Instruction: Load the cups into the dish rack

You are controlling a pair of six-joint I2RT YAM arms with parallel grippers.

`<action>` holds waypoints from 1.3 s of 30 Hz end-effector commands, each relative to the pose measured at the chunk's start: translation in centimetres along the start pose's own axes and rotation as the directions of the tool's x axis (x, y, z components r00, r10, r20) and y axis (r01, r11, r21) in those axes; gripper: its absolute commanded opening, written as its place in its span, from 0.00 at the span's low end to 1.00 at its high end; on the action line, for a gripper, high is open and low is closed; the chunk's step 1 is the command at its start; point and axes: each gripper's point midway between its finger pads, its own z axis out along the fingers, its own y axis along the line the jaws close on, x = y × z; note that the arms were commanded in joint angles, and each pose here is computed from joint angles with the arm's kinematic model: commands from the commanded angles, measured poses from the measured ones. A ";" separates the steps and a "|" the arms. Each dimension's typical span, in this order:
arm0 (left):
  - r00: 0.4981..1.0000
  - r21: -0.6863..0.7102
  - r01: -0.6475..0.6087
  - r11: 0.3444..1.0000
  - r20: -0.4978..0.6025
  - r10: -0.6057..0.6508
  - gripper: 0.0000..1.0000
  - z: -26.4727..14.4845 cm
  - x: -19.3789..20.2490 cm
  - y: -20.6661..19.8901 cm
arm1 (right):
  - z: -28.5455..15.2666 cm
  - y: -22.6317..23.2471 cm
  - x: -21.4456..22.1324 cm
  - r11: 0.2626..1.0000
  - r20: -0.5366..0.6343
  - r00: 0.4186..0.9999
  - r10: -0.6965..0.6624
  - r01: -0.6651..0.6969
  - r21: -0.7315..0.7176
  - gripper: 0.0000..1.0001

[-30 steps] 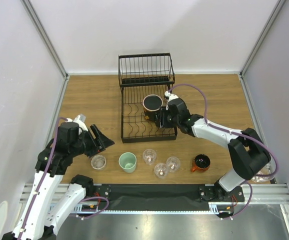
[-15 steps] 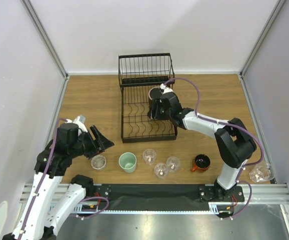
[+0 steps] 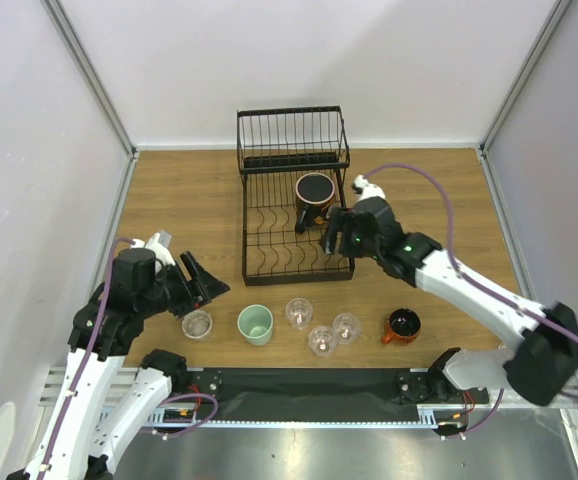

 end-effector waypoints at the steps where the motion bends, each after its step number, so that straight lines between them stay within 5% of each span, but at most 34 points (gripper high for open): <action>1: 1.000 0.060 -0.010 0.998 0.004 0.010 0.68 0.2 -0.4 -1.3 | -4.0 -4.9 3.4 0.976 -0.105 0.993 0.062 -0.038 0.217 0.71; 12: 1.000 0.147 0.022 0.989 -0.022 -0.019 0.71 1.2 -1.0 -3.5 | -12.2 -10.7 7.7 0.835 -0.141 0.923 0.358 -0.249 0.490 0.68; 23: 0.998 0.217 0.041 0.975 -0.060 -0.028 0.66 0.9 -1.3 -7.3 | -11.1 -15.4 11.5 0.650 -0.137 0.832 0.538 -0.306 0.695 0.67; 39: 0.995 0.232 0.032 0.972 -0.097 -0.009 0.59 0.6 -0.4 -7.6 | -8.6 -16.7 14.8 0.555 -0.093 0.764 0.639 -0.374 0.743 0.54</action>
